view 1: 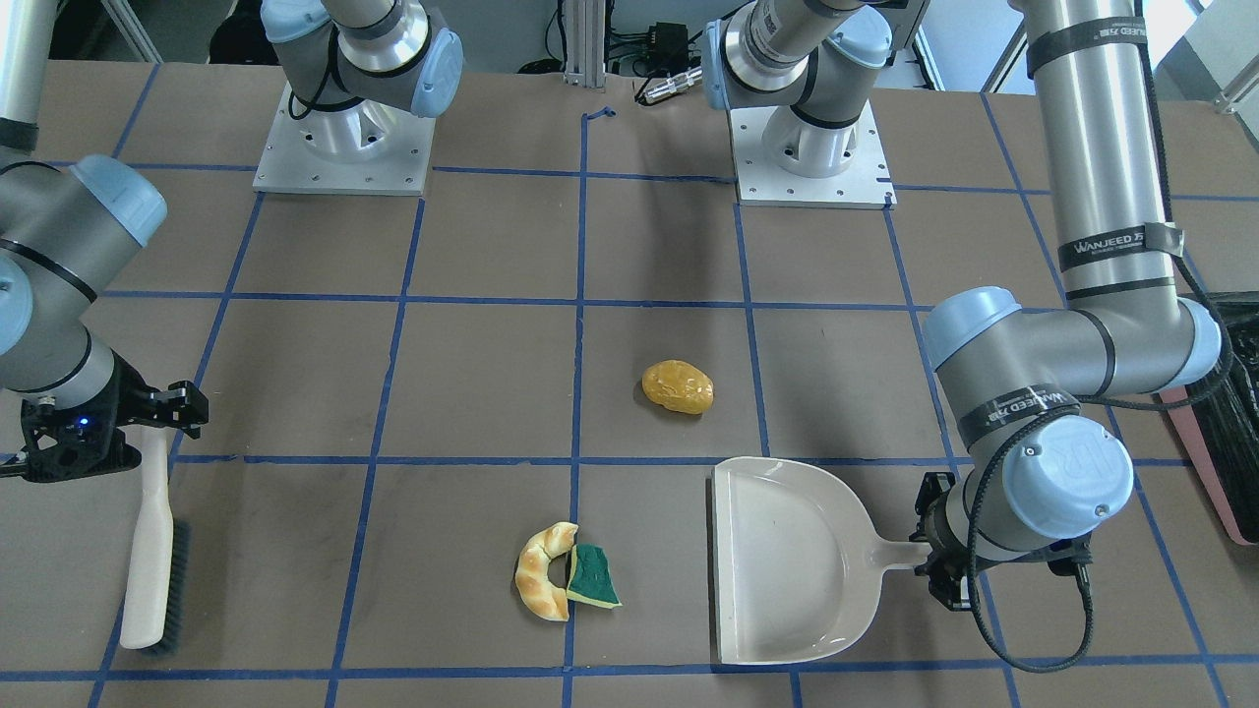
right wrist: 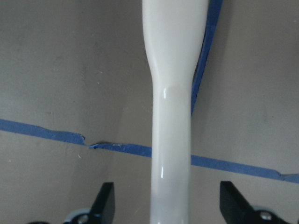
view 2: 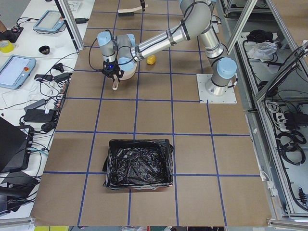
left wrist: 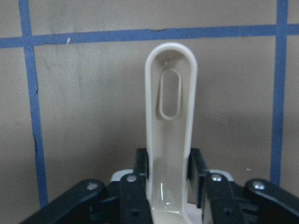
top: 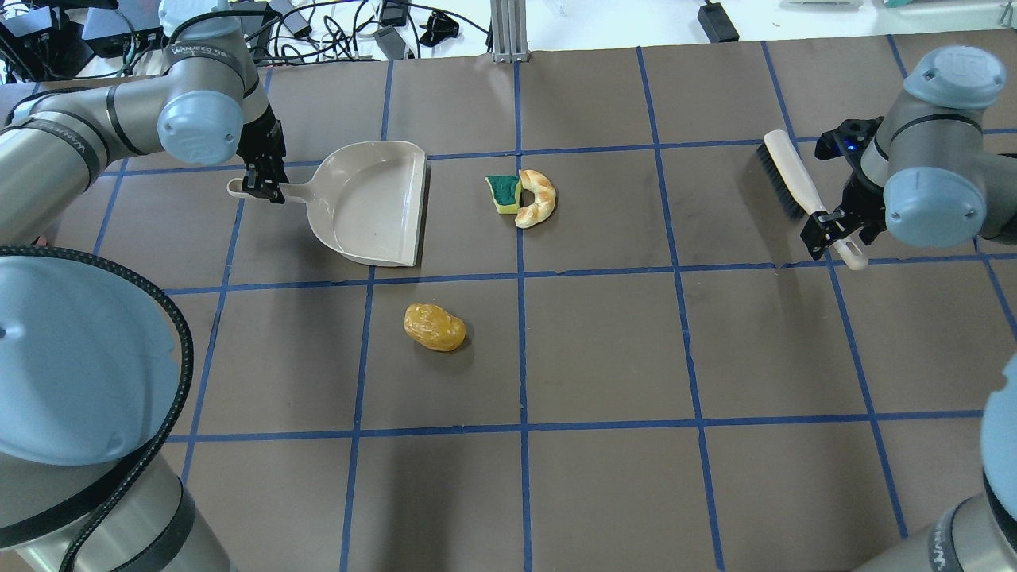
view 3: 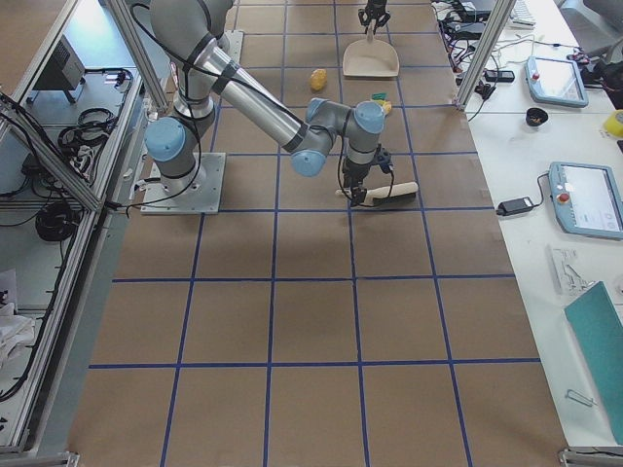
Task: Sweep and dump trash into bin
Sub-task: 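Lift the brush with the right gripper and carry it toward the bread ring, then sweep the bread ring and sponge into the dustpan with the right-held brush, then move the brush to the yellow potato while the left gripper angles the dustpan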
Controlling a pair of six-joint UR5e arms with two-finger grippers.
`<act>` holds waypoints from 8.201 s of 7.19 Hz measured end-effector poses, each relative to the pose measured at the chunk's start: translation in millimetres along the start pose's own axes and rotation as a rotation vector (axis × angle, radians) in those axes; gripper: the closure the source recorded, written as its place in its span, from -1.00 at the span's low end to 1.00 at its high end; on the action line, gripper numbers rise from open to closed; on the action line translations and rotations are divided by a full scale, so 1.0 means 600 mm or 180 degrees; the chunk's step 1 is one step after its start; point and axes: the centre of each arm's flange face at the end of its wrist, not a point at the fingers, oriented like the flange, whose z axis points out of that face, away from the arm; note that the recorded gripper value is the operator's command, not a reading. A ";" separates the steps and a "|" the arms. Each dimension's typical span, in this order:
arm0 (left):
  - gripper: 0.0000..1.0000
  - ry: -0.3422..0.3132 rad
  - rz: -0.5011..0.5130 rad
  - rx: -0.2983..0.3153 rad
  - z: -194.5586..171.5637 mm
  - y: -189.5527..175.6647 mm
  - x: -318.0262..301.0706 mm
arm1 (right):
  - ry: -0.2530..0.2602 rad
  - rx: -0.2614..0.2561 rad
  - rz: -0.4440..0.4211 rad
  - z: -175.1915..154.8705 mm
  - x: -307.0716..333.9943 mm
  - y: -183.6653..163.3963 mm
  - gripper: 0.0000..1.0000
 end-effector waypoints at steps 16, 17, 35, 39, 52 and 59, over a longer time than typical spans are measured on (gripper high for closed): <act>1.00 -0.0021 -0.0209 0.0416 -0.085 0.135 0.044 | -0.0332 0.0204 0.0382 -0.053 -0.044 -0.001 0.76; 1.00 -0.0028 -0.0151 0.0484 -0.075 0.157 0.049 | -0.0380 0.0207 0.0443 -0.057 -0.070 -0.008 0.77; 1.00 -0.0039 0.0070 0.0543 -0.060 0.242 0.044 | -0.0523 0.0122 0.1108 -0.054 -0.668 -0.131 0.86; 1.00 -0.0040 0.0070 0.0539 -0.060 0.242 0.044 | -0.0755 0.0121 0.1160 -0.067 -0.774 -0.134 0.86; 1.00 0.0095 0.0275 0.0241 -0.132 0.148 0.037 | -0.0799 0.0353 0.1194 -0.258 -0.704 -0.139 0.88; 1.00 -0.0281 0.0363 0.0181 -0.047 -0.064 -0.078 | -0.0394 -0.0077 0.1088 -0.180 -0.650 0.013 1.00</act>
